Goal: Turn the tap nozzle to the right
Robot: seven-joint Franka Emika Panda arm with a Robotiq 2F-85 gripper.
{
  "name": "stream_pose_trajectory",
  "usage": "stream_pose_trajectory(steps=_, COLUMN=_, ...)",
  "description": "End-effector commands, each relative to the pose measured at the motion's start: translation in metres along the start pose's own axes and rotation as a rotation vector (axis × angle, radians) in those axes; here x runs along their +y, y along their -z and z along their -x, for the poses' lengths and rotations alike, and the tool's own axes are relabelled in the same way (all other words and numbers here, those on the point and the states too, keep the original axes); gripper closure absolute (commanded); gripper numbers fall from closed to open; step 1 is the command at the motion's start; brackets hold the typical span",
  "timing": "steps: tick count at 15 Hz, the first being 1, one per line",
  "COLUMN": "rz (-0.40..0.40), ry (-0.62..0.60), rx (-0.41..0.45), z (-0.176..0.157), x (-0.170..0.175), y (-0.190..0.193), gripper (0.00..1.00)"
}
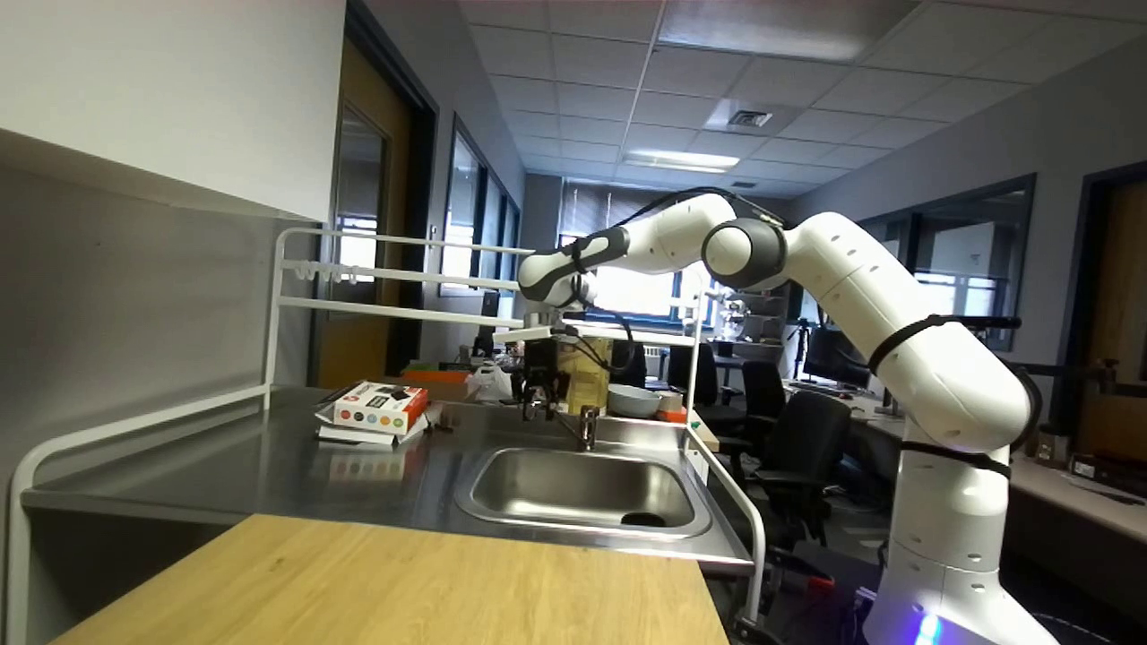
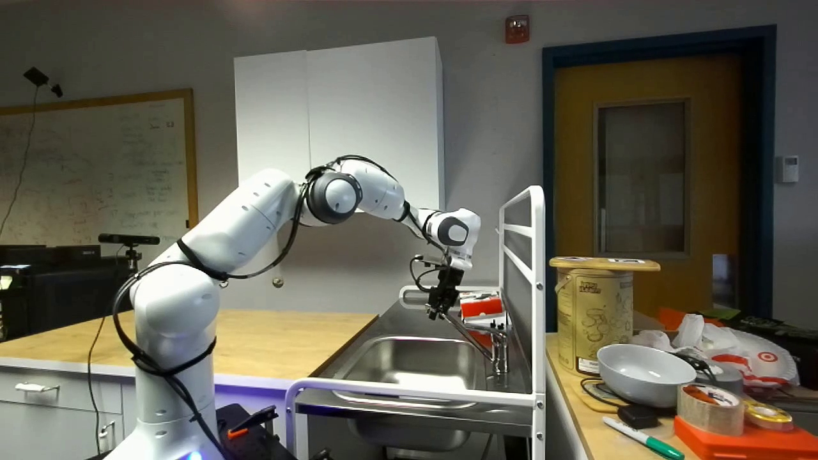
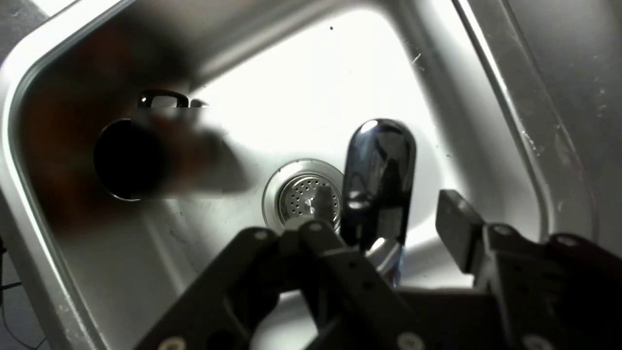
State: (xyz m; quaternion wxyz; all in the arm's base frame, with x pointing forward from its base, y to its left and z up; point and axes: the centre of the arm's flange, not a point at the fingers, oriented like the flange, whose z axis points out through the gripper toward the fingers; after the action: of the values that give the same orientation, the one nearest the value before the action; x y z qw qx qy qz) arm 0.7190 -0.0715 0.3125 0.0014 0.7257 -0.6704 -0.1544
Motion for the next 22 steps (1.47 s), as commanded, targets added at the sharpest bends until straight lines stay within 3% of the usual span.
stream_pose_trajectory(steps=1, rz=0.019, ry=-0.054, rx=-0.018, z=-0.004, x=-0.005, y=0.005, gripper=0.73)
stream_pose_trajectory(steps=4, rz=0.034, ry=-0.088, rx=-0.035, z=-0.016, x=0.007, y=-0.001, gripper=0.94)
stream_pose_trajectory(steps=7, rz=0.036, ry=-0.112, rx=-0.06, z=-0.028, x=0.016, y=-0.013, gripper=0.99)
stream_pose_trajectory(steps=8, rz=0.033, ry=-0.115, rx=-0.07, z=-0.03, x=0.017, y=-0.015, gripper=0.94)
stream_pose_trajectory(steps=22, rz=0.019, ry=-0.119, rx=-0.047, z=-0.082, x=0.057, y=-0.07, gripper=0.94)
